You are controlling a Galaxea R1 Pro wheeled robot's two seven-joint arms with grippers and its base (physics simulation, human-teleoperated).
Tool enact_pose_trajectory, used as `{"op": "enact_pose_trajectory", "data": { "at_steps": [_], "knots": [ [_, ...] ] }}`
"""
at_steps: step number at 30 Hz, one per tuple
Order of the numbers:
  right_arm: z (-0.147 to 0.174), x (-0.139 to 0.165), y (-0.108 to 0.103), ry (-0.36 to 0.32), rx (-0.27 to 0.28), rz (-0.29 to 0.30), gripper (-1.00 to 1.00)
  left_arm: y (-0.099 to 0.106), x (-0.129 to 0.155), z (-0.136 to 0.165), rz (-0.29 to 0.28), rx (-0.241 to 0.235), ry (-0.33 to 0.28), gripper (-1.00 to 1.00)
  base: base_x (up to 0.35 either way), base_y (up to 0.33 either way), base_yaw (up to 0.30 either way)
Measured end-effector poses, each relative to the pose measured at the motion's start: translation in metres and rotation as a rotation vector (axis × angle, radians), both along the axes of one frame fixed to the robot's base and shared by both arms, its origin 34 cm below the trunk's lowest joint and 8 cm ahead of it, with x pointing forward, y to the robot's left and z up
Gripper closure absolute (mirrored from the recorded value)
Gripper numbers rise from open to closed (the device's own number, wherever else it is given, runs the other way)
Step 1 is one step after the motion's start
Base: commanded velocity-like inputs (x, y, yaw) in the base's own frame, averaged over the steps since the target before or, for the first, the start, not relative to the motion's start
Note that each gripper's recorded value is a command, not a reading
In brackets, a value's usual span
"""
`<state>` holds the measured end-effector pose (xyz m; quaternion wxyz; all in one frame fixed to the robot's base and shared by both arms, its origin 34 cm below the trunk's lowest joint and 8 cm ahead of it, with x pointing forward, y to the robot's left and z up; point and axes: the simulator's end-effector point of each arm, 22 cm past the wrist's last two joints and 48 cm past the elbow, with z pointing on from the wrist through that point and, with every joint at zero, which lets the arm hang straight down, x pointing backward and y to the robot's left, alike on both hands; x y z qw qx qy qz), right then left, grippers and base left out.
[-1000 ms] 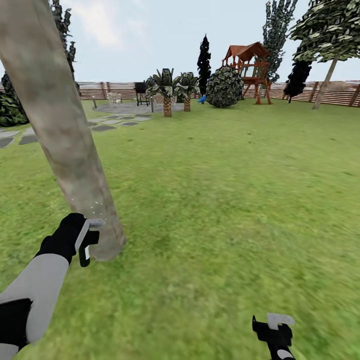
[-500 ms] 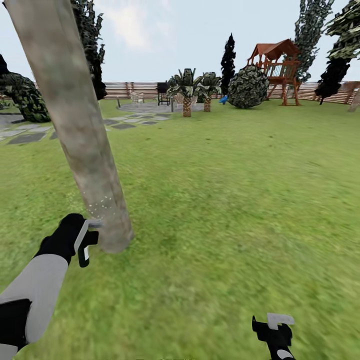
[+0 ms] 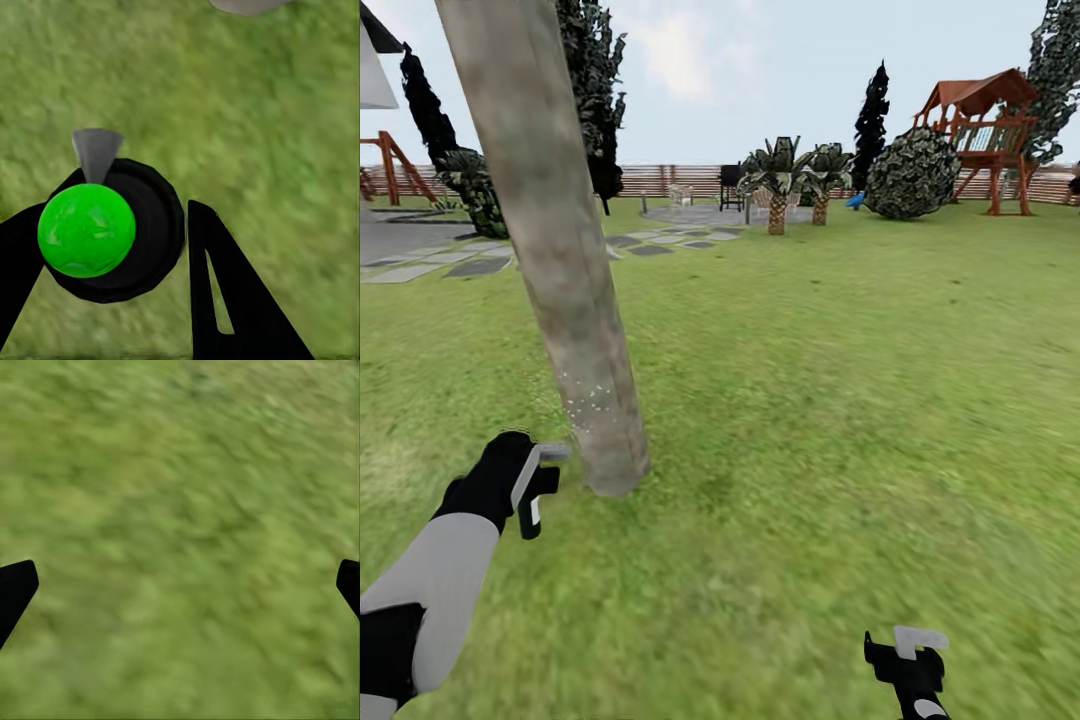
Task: In the garden, pick up the pesticide atomizer on the floor and spray pesticide onto both trees until each tree trunk is fully covered.
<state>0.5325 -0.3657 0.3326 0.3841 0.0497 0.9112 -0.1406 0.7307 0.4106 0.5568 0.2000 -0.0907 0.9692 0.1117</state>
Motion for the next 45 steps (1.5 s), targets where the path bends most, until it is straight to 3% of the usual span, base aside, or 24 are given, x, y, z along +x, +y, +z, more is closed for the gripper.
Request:
{"op": "enact_pose_trajectory", "data": {
  "at_steps": [31,45],
  "knots": [
    [0.0,0.0,0.0,0.0,-0.001,0.0,-1.0,0.002,-0.02,-0.022,0.003,0.006,0.037,1.0,0.112,-0.25,0.006],
    [0.0,0.0,0.0,0.0,0.0,0.001,-1.0,0.005,-0.02,-0.021,0.007,0.008,0.037,1.0,0.104,-0.261,0.251]
  ]
}}
